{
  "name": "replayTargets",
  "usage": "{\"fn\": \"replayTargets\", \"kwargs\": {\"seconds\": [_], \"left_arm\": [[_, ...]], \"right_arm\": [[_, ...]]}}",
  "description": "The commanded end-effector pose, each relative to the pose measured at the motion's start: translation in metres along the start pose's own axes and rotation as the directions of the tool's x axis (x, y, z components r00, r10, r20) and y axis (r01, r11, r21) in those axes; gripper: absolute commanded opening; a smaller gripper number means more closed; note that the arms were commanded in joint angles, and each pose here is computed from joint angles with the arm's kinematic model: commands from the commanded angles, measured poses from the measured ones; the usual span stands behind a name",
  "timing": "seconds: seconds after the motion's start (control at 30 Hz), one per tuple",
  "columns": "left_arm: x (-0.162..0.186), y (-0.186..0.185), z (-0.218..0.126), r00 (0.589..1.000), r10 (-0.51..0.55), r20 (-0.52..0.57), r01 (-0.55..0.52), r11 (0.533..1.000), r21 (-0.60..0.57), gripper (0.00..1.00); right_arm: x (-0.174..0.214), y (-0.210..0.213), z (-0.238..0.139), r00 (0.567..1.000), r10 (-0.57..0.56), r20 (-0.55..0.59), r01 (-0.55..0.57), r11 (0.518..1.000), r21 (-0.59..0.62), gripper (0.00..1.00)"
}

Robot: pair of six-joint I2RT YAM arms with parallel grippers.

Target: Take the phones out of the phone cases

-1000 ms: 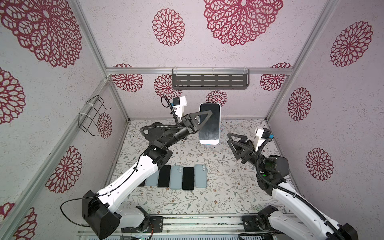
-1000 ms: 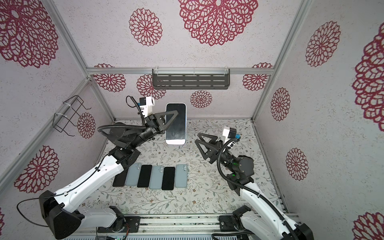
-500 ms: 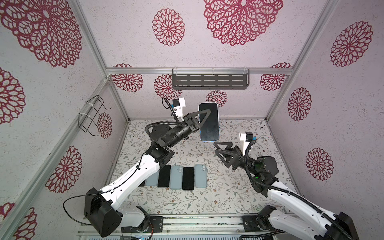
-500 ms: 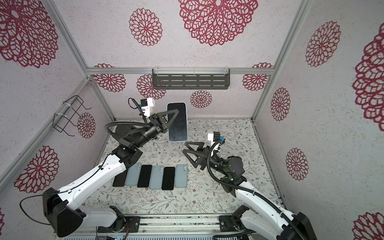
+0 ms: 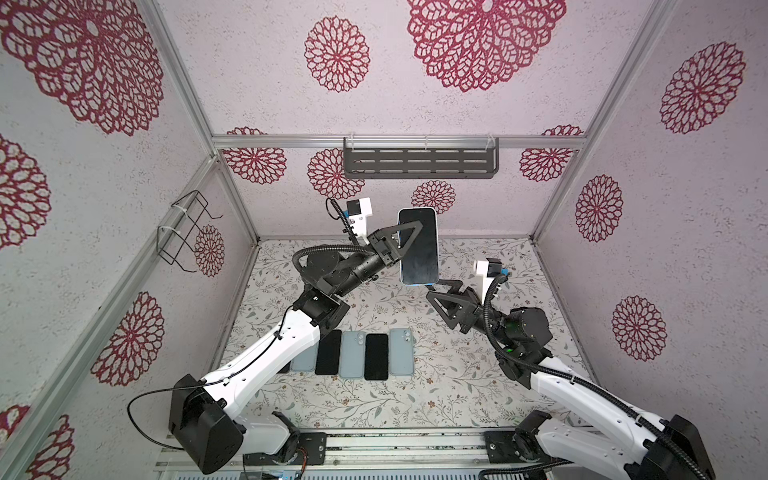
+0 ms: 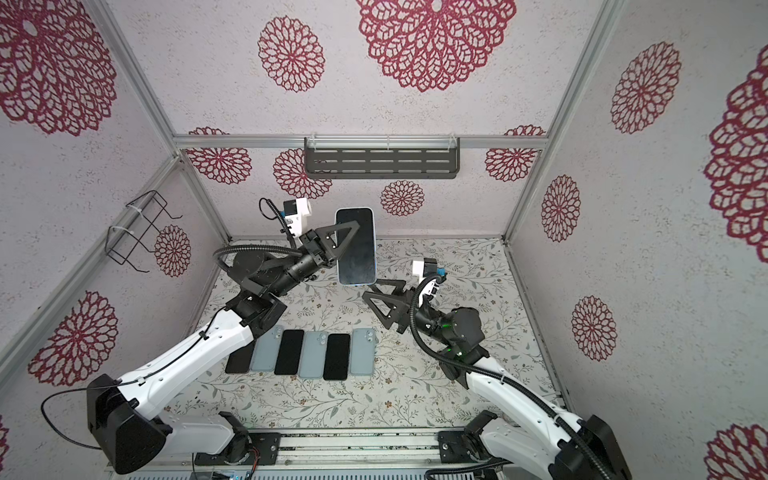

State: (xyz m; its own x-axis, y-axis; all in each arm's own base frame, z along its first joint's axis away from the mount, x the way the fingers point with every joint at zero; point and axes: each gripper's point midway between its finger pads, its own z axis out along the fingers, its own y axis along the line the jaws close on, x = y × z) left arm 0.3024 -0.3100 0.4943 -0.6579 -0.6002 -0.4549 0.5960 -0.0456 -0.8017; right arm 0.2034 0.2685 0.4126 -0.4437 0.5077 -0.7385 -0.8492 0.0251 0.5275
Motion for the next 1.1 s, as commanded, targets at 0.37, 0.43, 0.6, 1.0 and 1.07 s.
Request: {"fn": "replayTargets", "kwargs": {"seconds": [0.37,0.43,0.6,1.0,1.07], "left_arm": [[0.0,-0.027,-0.005,0.999,0.035,0.014,-0.036,0.995,0.089,0.0],[0.0,-0.028,-0.005,0.999,0.036,0.013,-0.037,0.995,0.094,0.0],[0.002,-0.032,-0.004,0.999,0.037,0.003,-0.037,0.993,0.108,0.0],[0.016,-0.038,0.0,0.999,0.038,-0.038,-0.032,0.99,0.14,0.0],[0.019,-0.042,0.001,0.998,0.04,-0.047,-0.033,0.988,0.148,0.0]], "right_arm": [[-0.02,0.01,0.008,0.998,-0.017,0.061,0.02,0.999,-0.039,0.72],[-0.02,0.01,0.008,0.998,-0.015,0.062,0.018,0.999,-0.038,0.72],[-0.02,0.006,0.008,0.998,-0.015,0.062,0.016,1.0,-0.025,0.72],[-0.028,-0.008,0.004,0.995,0.019,0.093,-0.018,1.0,-0.006,0.71],[-0.029,-0.012,0.002,0.995,0.028,0.099,-0.028,1.0,0.0,0.71]]}}
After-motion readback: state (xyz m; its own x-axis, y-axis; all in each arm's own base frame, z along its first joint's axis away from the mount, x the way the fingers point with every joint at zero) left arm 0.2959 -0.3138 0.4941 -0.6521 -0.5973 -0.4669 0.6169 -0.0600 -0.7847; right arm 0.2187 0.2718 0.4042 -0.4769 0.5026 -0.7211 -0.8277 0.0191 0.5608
